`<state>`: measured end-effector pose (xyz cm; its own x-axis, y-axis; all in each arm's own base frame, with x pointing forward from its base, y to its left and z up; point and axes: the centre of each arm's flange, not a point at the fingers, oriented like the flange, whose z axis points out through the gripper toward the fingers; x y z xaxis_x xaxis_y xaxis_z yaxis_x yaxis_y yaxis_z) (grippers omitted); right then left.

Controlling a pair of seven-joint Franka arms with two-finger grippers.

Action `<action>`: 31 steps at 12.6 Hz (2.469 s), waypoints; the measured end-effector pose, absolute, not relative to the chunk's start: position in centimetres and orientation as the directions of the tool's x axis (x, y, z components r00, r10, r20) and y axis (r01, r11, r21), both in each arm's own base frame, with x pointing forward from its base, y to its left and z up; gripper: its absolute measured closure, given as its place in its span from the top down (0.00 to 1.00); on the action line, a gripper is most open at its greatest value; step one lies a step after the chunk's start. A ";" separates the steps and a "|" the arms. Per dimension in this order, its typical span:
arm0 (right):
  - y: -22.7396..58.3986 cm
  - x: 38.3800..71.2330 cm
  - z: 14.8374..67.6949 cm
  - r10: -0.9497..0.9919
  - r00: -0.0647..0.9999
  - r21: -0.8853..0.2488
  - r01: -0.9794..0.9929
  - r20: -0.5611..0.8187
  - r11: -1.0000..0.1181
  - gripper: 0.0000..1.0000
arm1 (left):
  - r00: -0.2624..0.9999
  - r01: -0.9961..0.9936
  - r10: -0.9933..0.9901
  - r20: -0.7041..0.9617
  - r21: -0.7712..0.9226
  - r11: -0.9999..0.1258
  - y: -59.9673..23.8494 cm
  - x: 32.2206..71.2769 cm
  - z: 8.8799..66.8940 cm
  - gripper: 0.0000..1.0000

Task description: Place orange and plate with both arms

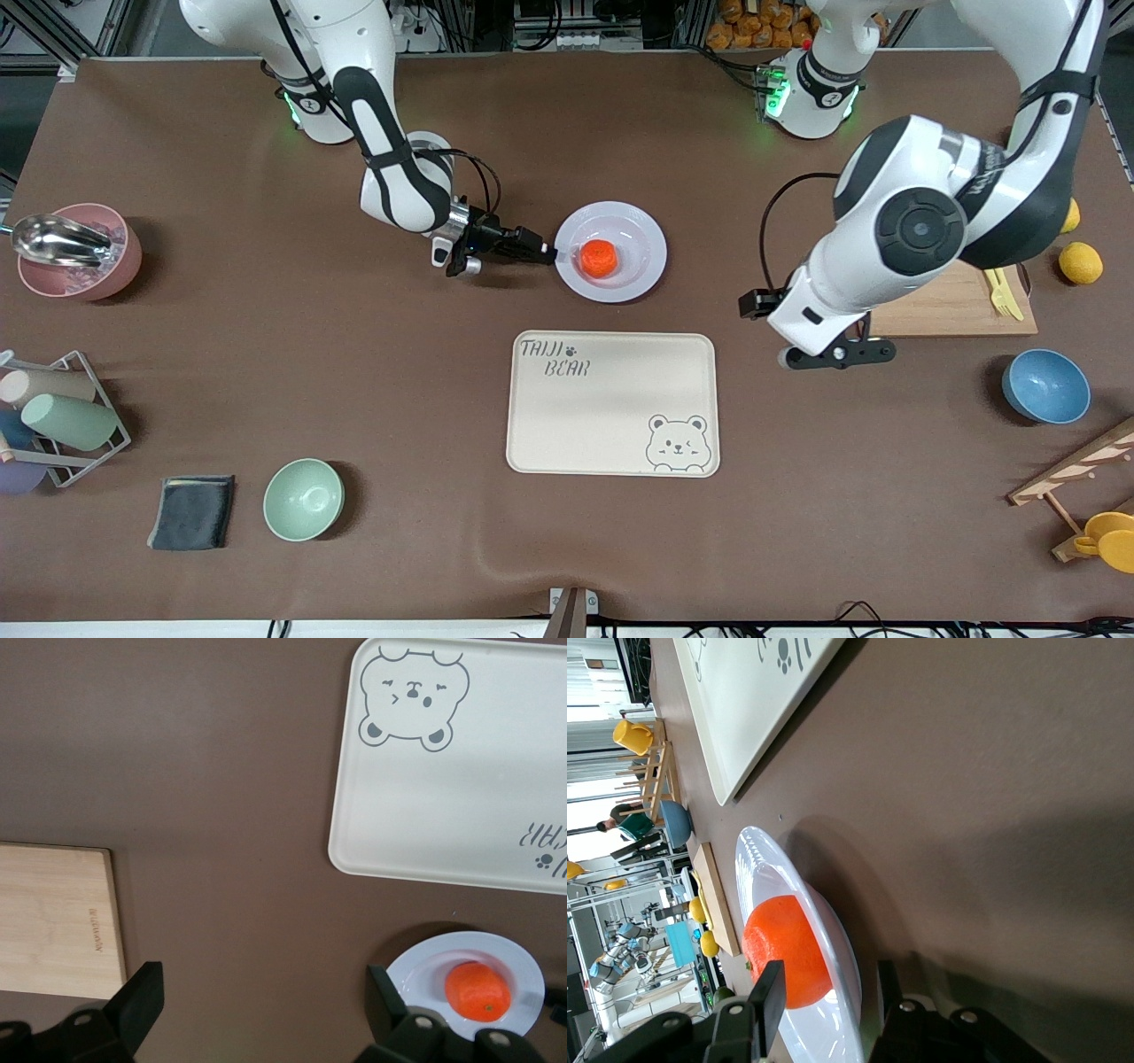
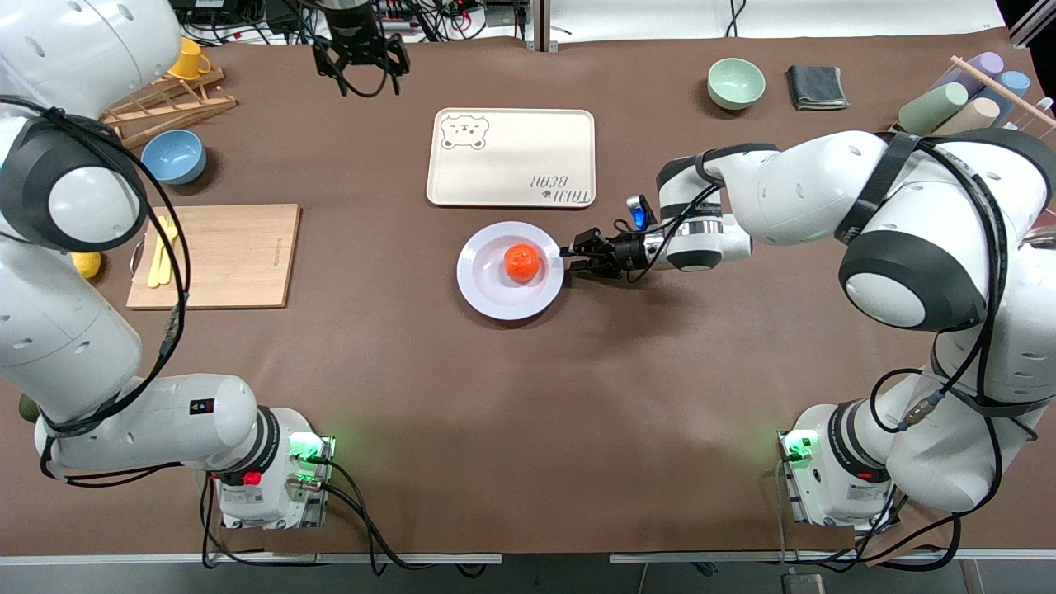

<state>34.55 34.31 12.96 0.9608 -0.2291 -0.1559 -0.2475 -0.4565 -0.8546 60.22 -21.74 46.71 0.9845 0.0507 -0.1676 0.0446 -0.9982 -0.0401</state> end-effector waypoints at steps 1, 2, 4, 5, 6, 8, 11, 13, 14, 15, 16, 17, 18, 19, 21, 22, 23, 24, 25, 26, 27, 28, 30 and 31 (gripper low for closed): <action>34.6 34.3 12.9 -0.228 0.962 -0.856 -0.245 -0.154 -0.455 0.43 | 0.984 0.034 0.040 -0.172 -0.038 -0.999 -20.6 60.1 47.5 1.00; 34.8 34.1 12.8 -0.223 0.963 -0.856 -0.240 -0.151 -0.458 0.43 | 0.985 0.022 0.028 -0.172 -0.035 -0.999 -19.3 59.9 48.5 1.00; 34.7 34.0 12.5 -0.222 0.964 -0.854 -0.236 -0.146 -0.463 0.42 | 0.988 -0.004 0.000 -0.157 -0.026 -1.000 -16.2 59.2 50.8 1.00; 34.7 34.0 12.4 -0.226 0.963 -0.854 -0.239 -0.147 -0.461 0.39 | 0.988 -0.011 -0.007 -0.154 -0.026 -1.000 -14.4 58.7 52.2 1.00; 34.8 33.9 12.4 -0.232 0.961 -0.856 -0.242 -0.148 -0.457 0.39 | 0.988 -0.014 -0.010 -0.152 -0.028 -1.000 -12.7 58.2 53.7 1.00; 35.8 33.0 12.3 -0.236 0.960 -0.860 -0.246 -0.152 -0.448 0.34 | 0.991 -0.021 -0.016 -0.133 -0.033 -0.999 -10.4 56.6 57.0 1.00; 36.2 32.3 11.8 -0.226 0.964 -0.860 -0.229 -0.138 -0.457 0.16 | 0.991 -0.079 -0.076 -0.108 -0.026 -0.997 -8.6 54.4 60.8 1.00; 36.5 32.5 12.2 -0.233 0.963 -0.874 -0.228 -0.137 -0.428 0.07 | 0.990 -0.106 -0.104 -0.097 -0.021 -0.994 -7.3 53.5 62.2 1.00; 36.7 32.5 12.2 -0.244 0.960 -0.877 -0.233 -0.138 -0.420 0.07 | 0.991 -0.103 -0.101 -0.090 -0.020 -0.994 -6.7 53.2 62.8 1.00; 36.8 32.6 12.3 -0.254 0.957 -0.879 -0.239 -0.141 -0.413 0.07 | 0.993 -0.092 -0.090 -0.083 -0.019 -0.996 -6.1 53.0 63.4 1.00; 36.9 32.6 12.4 -0.262 0.954 -0.881 -0.244 -0.143 -0.406 0.07 | 0.994 -0.076 -0.074 -0.074 -0.019 -0.997 -5.2 52.8 64.0 1.00; 37.1 32.8 12.6 -0.274 0.951 -0.885 -0.248 -0.145 -0.395 0.07 | 0.996 -0.064 -0.063 -0.065 -0.019 -0.998 -4.5 52.8 64.6 1.00; 37.5 33.1 13.0 -0.286 0.947 -0.891 -0.251 -0.146 -0.378 0.06 | 0.997 -0.059 -0.058 -0.060 -0.018 -0.998 -4.3 52.7 65.0 1.00; 37.9 33.4 13.6 -0.310 0.938 -0.901 -0.262 -0.154 -0.346 0.04 | 0.997 -0.059 -0.058 -0.059 -0.018 -0.998 -4.3 52.7 65.1 1.00; 38.7 33.8 15.0 -0.333 0.927 -0.916 -0.274 -0.171 -0.292 0.04 | 0.997 -0.061 -0.059 -0.058 -0.018 -0.998 -4.3 52.7 65.2 1.00; 38.9 33.9 15.5 -0.330 0.927 -0.922 -0.275 -0.179 -0.272 0.04 | 0.997 -0.060 -0.059 -0.058 -0.018 -0.998 -4.3 52.7 65.2 1.00; 39.1 34.0 15.9 -0.330 0.925 -0.925 -0.280 -0.189 -0.257 0.04 | 0.997 -0.061 -0.059 -0.058 -0.018 -0.998 -4.3 52.7 65.2 1.00; 39.2 34.1 16.2 -0.333 0.922 -0.926 -0.286 -0.196 -0.246 0.04 | 0.997 -0.061 -0.060 -0.058 -0.018 -0.998 -4.4 52.7 65.2 1.00; 39.3 34.3 16.6 -0.341 0.918 -0.928 -0.290 -0.201 -0.234 0.04 | 0.997 -0.062 -0.061 -0.057 -0.019 -0.998 -4.4 52.7 65.2 1.00; 39.4 34.6 16.9 -0.350 0.914 -0.930 -0.294 -0.206 -0.221 0.04 | 0.997 -0.062 -0.061 -0.057 -0.019 -0.998 -4.4 52.7 65.2 1.00; 39.5 35.2 17.5 -0.359 0.909 -0.932 -0.298 -0.211 -0.205 0.04 | 0.997 -0.063 -0.061 -0.057 -0.019 -0.998 -4.4 52.7 65.2 1.00; 39.6 36.3 18.2 -0.372 0.902 -0.936 -0.302 -0.219 -0.182 0.04 | 0.997 -0.063 -0.061 -0.056 -0.018 -0.998 -4.5 52.7 65.3 1.00; 39.5 39.3 20.0 -0.406 0.888 -0.945 -0.295 -0.217 -0.140 0.04 | 0.997 -0.062 -0.061 -0.055 -0.018 -0.998 -4.4 52.7 65.3 1.00; 39.0 41.0 20.8 -0.437 0.874 -0.946 -0.295 -0.211 -0.133 0.04 | 0.997 -0.062 -0.061 -0.055 -0.018 -0.998 -4.4 52.7 65.3 1.00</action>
<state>41.02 39.04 20.77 0.8743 -0.4370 -0.2113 -0.2951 -0.1328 -0.9462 52.71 -4.44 65.33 0.9966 -0.0613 -0.0547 -0.0624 -0.9979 -0.0185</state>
